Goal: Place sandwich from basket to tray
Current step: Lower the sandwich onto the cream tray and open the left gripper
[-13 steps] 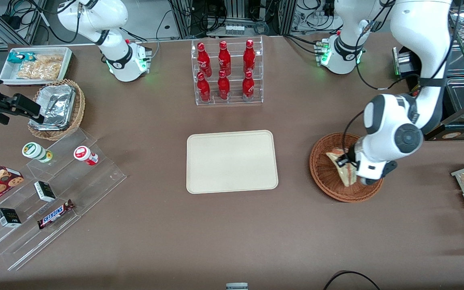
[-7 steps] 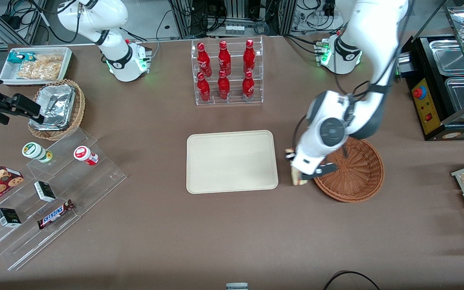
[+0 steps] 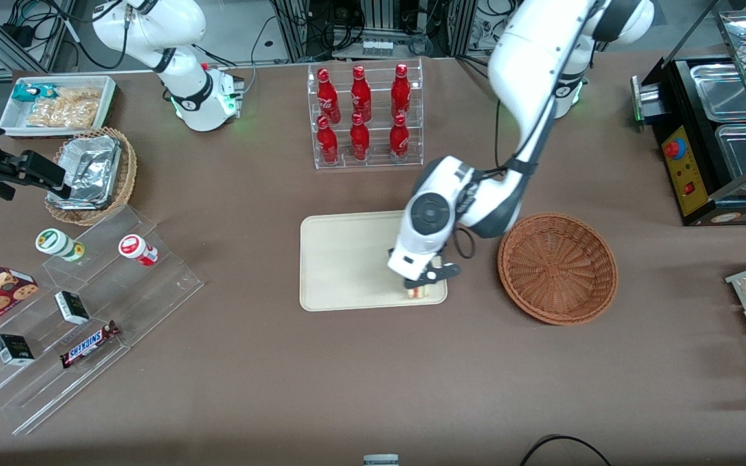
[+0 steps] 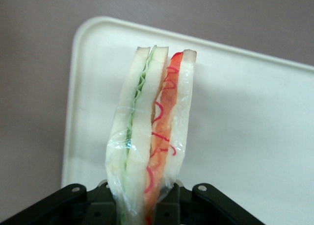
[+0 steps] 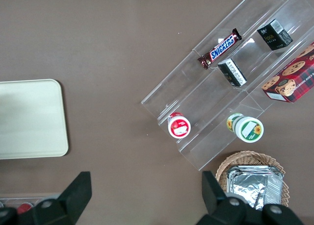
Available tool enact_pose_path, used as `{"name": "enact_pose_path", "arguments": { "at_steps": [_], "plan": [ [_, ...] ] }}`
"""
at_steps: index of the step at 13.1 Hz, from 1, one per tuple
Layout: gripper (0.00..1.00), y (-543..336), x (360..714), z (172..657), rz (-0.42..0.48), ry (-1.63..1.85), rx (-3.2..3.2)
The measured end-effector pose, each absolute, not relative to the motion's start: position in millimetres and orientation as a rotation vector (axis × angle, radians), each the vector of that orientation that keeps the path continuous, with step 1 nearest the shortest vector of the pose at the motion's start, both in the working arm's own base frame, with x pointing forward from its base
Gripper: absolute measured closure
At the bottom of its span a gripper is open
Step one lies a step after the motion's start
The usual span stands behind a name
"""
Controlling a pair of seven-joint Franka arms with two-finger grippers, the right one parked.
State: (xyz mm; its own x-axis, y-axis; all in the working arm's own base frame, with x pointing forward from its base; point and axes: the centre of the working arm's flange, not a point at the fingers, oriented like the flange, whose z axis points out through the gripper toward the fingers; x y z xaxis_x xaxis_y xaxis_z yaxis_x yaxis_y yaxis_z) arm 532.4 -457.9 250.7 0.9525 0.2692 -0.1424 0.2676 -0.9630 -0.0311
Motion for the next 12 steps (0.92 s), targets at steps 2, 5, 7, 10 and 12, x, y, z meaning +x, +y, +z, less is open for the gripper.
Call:
{"name": "enact_pose_path", "arguments": {
  "at_steps": [2, 5, 7, 10, 12],
  "plan": [
    [0.83, -480, 527, 253, 0.222, -0.447, -3.052],
    [0.83, -502, 528, 252, 0.197, -0.453, -3.052],
    [0.83, -514, 524, 244, 0.203, -0.436, -3.059],
    [0.83, -532, 509, 235, 0.243, -0.397, -3.072],
    [0.83, -541, 500, 231, 0.265, -0.396, -3.075]
  ]
}}
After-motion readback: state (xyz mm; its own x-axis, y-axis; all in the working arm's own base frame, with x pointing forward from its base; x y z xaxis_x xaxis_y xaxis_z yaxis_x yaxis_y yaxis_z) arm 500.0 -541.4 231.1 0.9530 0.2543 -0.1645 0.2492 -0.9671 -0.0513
